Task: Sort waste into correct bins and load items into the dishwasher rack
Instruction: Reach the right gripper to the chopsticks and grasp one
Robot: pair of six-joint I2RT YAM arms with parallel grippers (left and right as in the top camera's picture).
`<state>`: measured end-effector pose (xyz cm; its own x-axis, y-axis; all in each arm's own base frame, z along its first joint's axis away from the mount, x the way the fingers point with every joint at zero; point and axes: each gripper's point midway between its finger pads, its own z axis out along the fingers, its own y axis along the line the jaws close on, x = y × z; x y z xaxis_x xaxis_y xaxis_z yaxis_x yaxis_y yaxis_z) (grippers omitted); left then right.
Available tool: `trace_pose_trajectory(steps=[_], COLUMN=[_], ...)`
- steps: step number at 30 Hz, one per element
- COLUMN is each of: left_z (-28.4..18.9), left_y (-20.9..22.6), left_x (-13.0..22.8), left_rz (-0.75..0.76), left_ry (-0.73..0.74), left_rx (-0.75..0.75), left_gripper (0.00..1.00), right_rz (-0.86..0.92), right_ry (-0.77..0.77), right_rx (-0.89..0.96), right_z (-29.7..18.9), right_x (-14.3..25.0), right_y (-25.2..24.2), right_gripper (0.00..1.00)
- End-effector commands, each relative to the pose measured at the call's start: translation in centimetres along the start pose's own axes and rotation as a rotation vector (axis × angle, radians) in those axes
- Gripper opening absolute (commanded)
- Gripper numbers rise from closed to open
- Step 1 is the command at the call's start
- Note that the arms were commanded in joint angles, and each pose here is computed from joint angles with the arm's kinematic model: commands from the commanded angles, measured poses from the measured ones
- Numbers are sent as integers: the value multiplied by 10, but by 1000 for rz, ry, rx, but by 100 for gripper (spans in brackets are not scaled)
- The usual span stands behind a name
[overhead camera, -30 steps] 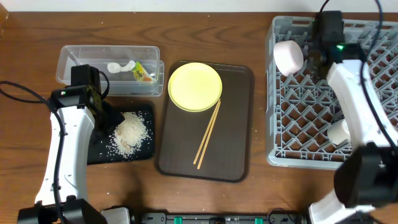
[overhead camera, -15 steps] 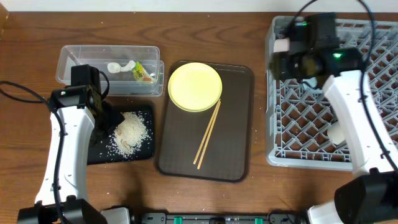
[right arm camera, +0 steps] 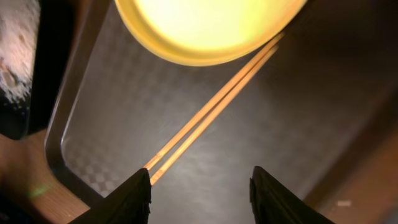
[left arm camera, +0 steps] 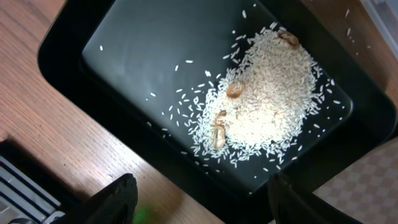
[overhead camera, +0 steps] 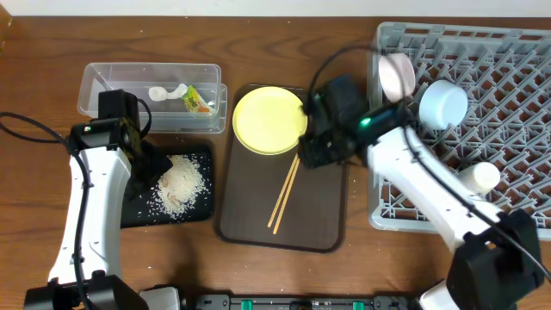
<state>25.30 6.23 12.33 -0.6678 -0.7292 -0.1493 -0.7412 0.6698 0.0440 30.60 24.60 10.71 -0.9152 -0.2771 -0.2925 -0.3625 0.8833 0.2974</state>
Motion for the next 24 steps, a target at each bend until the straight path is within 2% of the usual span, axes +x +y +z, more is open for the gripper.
trace_pose_trajectory(steps=[1,7,15,24], left_z=[-3,-2,-2,-2], left_y=[2,4,6,6], left_x=[1,4,6,6], left_rz=[-12,-11,-9,-9], left_ry=[5,16,26,28], left_rx=[-2,-11,-19,-20], left_gripper=[70,70,70,70], right_rz=[93,100,162,229], right_ry=[36,56,152,201], right_rx=[77,194,255,369], right_z=[26,59,103,109], right_x=[24,47,78,97], right_y=[4,9,11,-10], right_gripper=[50,49,47,43])
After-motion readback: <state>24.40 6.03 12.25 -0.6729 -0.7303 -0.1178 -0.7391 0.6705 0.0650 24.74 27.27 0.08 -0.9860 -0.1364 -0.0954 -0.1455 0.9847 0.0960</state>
